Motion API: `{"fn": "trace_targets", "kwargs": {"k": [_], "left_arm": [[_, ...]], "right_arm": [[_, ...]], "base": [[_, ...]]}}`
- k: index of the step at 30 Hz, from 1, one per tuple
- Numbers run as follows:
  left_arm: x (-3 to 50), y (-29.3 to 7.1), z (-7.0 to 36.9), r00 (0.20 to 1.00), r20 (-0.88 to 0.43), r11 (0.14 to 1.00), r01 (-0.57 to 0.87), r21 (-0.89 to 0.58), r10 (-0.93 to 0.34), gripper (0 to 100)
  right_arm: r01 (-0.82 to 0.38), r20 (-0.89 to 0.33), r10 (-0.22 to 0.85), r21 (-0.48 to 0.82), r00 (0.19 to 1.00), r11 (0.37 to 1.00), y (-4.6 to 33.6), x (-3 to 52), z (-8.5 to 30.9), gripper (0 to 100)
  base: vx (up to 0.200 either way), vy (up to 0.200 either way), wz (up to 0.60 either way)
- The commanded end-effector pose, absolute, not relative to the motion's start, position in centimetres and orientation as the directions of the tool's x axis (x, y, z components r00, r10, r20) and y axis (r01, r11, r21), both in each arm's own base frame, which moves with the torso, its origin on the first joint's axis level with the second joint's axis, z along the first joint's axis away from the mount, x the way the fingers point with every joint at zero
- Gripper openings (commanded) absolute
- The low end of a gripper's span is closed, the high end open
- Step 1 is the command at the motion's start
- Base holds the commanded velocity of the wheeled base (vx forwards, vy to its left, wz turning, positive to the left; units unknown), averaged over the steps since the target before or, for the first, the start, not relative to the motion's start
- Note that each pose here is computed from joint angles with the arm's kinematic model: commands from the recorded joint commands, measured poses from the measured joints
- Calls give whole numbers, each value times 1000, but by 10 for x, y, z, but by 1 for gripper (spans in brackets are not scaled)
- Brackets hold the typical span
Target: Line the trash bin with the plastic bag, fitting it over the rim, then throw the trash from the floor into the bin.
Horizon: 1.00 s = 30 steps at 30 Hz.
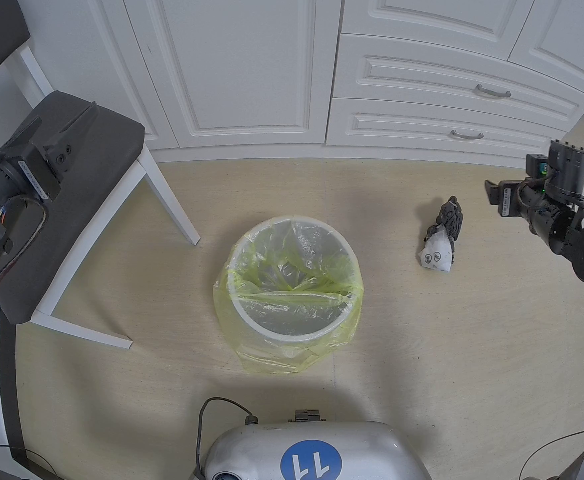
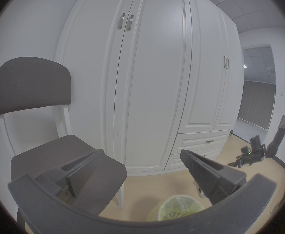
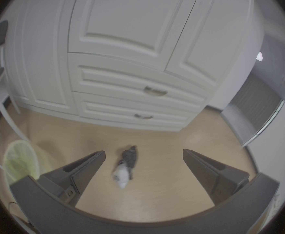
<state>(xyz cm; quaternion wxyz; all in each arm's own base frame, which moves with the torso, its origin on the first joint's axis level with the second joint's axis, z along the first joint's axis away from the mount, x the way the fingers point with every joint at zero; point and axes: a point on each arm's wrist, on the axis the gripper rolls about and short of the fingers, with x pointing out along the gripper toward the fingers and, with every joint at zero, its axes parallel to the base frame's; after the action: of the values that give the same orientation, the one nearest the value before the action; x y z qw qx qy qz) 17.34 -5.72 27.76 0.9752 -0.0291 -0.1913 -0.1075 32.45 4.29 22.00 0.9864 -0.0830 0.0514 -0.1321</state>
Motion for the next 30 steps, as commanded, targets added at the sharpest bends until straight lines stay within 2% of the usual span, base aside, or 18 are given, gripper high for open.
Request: {"fn": "trace_targets", "kwargs": {"k": [1, 12, 18, 23, 27, 30], "left_arm": [[177, -58, 277, 907, 375, 976, 215, -16, -194, 100], [179, -58, 274, 912, 362, 978, 206, 1, -193, 100], [179, -58, 274, 912, 362, 979, 206, 2, -193, 100], [179, -58, 274, 911, 366, 979, 204, 1, -191, 100], [179, -58, 275, 903, 386, 979, 206, -1, -189, 100], [180, -58, 275, 899, 396, 979, 204, -2, -187, 100]], "right_arm": [[41, -373, -22, 42, 928, 998, 20, 393, 160, 100], [112, -374, -68, 97, 925, 989, -8, 465, 92, 100], [151, -371, -73, 184, 926, 971, -14, 495, 58, 100], [158, -302, -66, 290, 951, 944, -14, 517, 38, 100], [154, -274, -68, 306, 959, 939, -16, 528, 21, 100], [151, -222, -71, 365, 972, 919, -15, 541, 3, 100]], "base": [[0, 0, 0], [0, 0, 0], [0, 0, 0], [0, 0, 0], [0, 0, 0], [0, 0, 0]]}}
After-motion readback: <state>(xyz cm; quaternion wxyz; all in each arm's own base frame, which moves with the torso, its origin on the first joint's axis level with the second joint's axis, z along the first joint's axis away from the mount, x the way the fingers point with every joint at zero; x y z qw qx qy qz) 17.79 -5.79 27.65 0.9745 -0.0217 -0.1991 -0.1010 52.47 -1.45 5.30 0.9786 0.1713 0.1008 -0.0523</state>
